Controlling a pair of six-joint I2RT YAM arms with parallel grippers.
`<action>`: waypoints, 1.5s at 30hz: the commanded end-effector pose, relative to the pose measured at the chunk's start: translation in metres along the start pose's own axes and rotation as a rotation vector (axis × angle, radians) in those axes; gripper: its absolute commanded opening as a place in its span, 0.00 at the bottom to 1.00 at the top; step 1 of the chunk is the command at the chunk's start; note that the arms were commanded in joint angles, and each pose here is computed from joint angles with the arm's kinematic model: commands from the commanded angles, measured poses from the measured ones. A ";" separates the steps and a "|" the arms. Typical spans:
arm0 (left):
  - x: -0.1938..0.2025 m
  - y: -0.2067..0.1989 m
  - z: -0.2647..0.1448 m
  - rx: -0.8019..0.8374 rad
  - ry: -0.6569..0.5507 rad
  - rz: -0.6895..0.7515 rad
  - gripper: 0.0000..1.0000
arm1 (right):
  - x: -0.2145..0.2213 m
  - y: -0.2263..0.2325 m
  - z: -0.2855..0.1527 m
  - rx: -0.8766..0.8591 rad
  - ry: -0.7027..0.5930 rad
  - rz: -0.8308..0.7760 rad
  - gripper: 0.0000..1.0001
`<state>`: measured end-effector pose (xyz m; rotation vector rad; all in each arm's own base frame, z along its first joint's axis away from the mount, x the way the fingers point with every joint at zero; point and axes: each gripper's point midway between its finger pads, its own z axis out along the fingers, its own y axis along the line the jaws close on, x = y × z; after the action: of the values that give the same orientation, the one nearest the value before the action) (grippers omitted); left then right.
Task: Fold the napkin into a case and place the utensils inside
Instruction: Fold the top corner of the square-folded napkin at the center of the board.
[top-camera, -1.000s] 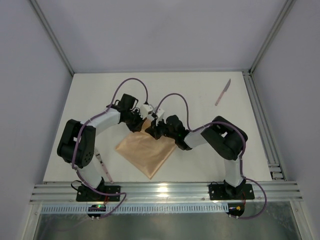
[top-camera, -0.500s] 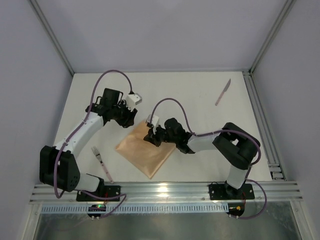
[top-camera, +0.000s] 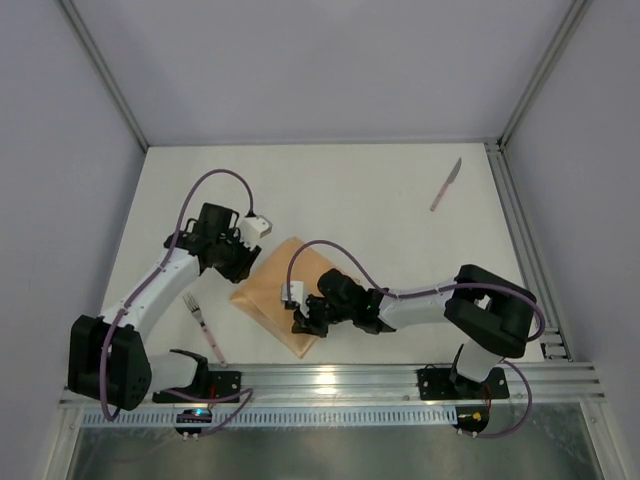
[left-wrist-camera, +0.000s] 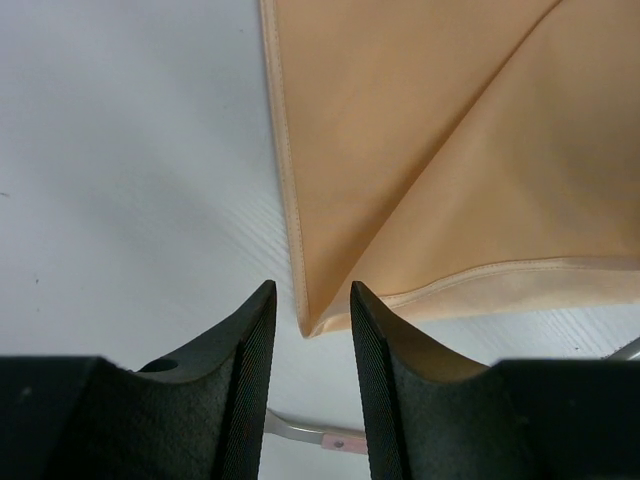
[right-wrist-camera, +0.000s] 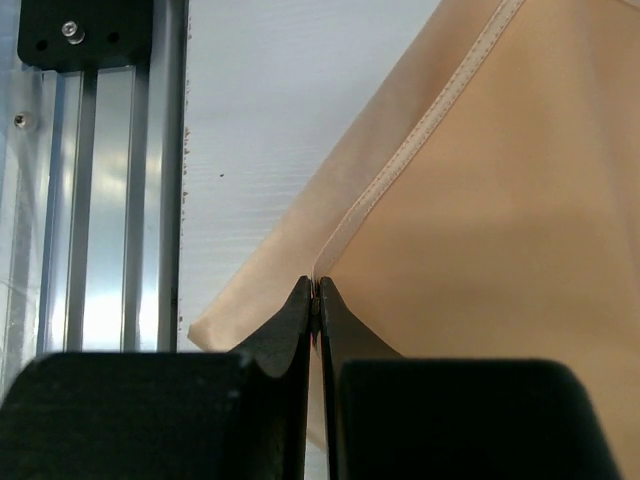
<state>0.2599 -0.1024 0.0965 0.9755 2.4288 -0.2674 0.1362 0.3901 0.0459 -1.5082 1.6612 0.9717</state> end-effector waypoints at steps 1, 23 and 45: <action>0.010 0.005 -0.003 -0.045 0.019 -0.013 0.37 | -0.008 0.016 -0.005 -0.041 -0.015 -0.045 0.04; 0.054 -0.001 0.029 -0.013 0.150 -0.023 0.24 | 0.007 0.055 -0.006 -0.163 0.033 -0.006 0.04; 0.031 -0.011 0.002 0.030 0.057 0.014 0.24 | 0.000 0.054 -0.006 -0.163 0.064 0.006 0.47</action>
<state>0.2291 -0.0837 0.0524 1.0045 2.5727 -0.2235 0.0803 0.3771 0.0260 -1.6790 1.7278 1.0787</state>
